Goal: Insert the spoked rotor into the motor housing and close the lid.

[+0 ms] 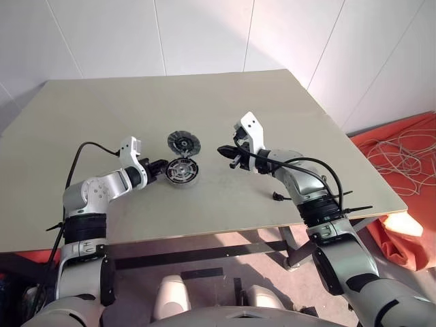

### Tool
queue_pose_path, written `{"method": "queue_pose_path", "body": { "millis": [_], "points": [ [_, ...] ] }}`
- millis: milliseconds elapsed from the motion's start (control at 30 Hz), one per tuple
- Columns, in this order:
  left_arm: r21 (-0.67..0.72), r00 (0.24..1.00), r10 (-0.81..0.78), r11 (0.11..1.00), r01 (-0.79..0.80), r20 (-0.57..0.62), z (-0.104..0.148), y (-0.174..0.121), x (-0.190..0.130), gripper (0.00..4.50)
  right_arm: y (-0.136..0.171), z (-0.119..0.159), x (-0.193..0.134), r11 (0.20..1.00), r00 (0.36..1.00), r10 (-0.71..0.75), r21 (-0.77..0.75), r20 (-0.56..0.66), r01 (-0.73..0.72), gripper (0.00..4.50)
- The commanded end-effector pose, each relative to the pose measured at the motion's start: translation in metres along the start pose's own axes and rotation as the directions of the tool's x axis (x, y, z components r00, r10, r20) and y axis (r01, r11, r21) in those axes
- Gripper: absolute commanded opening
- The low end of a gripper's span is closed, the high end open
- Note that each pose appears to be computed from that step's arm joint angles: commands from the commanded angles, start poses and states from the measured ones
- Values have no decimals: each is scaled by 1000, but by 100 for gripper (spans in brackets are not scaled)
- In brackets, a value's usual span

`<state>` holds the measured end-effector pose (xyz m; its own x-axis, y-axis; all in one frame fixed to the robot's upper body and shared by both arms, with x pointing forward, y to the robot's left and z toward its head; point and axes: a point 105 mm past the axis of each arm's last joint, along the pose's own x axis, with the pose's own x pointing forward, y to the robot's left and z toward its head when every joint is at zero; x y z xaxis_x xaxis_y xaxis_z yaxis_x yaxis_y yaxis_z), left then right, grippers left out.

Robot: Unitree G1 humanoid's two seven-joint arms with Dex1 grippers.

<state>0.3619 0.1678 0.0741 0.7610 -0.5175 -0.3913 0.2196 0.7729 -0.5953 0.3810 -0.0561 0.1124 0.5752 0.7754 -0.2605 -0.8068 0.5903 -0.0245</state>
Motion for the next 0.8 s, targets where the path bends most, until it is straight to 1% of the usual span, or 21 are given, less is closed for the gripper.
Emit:
{"method": "queue_pose_path", "body": {
  "millis": [33,233,367,533,633,800],
  "points": [
    [20,995,-92,995,93,-40,-4,-24,10,3,-4,20,-4,999,998,-13,-42,58,15,0],
    [25,992,-118,993,119,-47,-4,-33,15,3,-4,20,-4,999,998,-14,-42,59,17,0],
    [25,989,-135,990,137,-65,-9,-39,20,3,-4,20,-4,999,998,-14,-41,60,17,0],
    [30,990,-127,991,130,-66,-8,-38,22,3,-4,20,-5,999,998,-17,-42,60,20,0],
    [36,994,-98,994,100,-54,-6,-30,19,3,-5,20,-5,999,998,-20,-44,57,22,0],
    [82,1000,-9,997,9,2,8,-1,2,3,-10,16,-8,996,999,-37,-84,26,39,0]
  ]
}}
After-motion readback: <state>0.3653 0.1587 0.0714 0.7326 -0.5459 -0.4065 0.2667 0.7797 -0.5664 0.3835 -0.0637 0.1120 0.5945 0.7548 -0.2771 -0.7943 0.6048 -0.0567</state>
